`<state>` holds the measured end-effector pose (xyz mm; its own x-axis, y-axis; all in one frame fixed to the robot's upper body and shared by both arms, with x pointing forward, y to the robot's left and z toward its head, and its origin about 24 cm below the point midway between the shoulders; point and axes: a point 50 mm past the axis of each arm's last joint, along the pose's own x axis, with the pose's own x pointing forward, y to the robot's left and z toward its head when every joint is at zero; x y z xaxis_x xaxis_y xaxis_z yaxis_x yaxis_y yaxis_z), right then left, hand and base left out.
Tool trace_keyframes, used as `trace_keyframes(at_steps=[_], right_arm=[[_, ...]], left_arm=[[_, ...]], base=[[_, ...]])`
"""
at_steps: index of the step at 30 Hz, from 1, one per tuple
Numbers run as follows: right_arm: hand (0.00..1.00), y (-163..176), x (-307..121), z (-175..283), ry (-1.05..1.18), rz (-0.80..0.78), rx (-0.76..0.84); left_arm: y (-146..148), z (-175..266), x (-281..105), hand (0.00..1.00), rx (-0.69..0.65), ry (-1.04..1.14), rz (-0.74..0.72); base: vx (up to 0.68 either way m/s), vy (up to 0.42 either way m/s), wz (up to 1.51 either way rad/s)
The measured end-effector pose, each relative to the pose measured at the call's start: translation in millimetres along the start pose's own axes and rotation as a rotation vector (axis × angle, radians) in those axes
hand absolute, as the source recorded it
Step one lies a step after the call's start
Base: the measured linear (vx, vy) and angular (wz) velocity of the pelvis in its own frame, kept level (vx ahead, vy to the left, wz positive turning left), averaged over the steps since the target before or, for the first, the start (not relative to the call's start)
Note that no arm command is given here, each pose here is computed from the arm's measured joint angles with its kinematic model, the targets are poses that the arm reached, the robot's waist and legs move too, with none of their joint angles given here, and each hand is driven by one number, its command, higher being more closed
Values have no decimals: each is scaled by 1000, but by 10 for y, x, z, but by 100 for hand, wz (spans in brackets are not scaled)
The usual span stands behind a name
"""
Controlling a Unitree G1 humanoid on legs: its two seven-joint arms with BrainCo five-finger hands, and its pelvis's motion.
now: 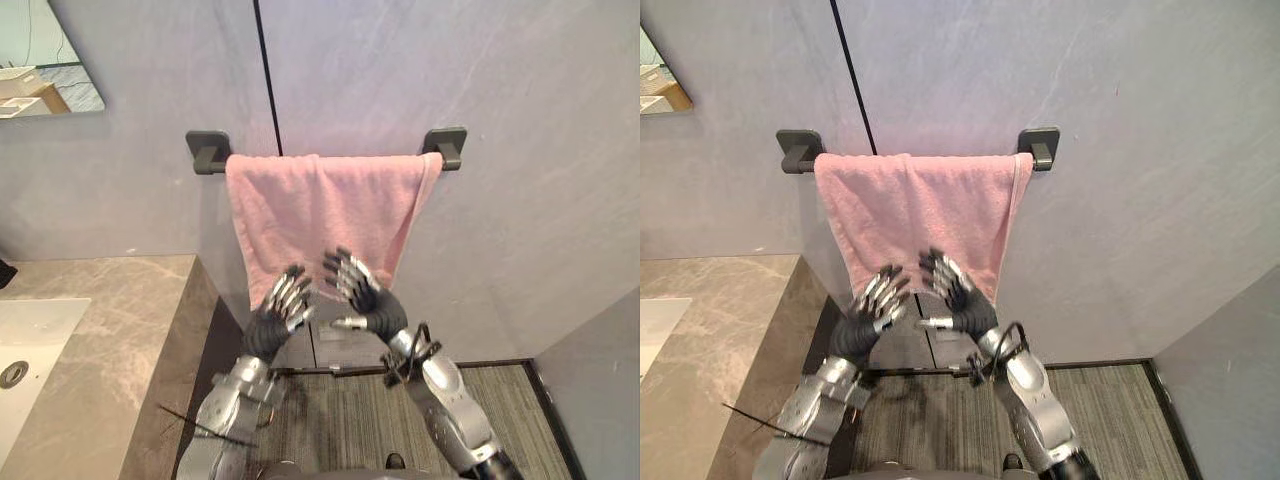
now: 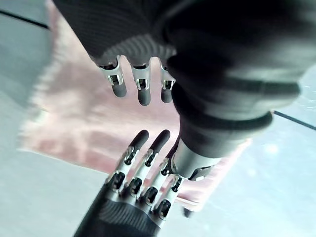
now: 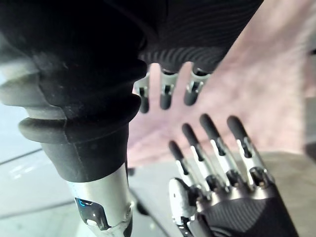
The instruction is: Organize washtable
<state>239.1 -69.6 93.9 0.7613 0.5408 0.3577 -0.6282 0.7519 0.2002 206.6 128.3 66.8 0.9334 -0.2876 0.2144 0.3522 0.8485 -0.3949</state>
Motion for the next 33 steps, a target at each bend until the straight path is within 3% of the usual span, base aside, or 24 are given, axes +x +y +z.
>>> trace_keyframes(at_steps=[2, 12, 16, 33], right_arm=[[0, -31, 311, 307, -161, -14, -65], [0, -30, 642, 764, -377, -74, -97], [0, -152, 825, 1224, -520, -120, -176], [0, -367, 812, 1706, -682, -194, -250]], left_arm=[[-87, 177, 249, 0, -38, -125, -1], [-446, 752, 799, 0, -15, -400, -144], [-557, 1084, 1092, 0, 38, -508, -207], [-428, 1581, 1337, 0, 173, -656, -163]], base=[[39, 32, 10], [-82, -17, 7], [-56, -32, -5], [-34, -53, -4]])
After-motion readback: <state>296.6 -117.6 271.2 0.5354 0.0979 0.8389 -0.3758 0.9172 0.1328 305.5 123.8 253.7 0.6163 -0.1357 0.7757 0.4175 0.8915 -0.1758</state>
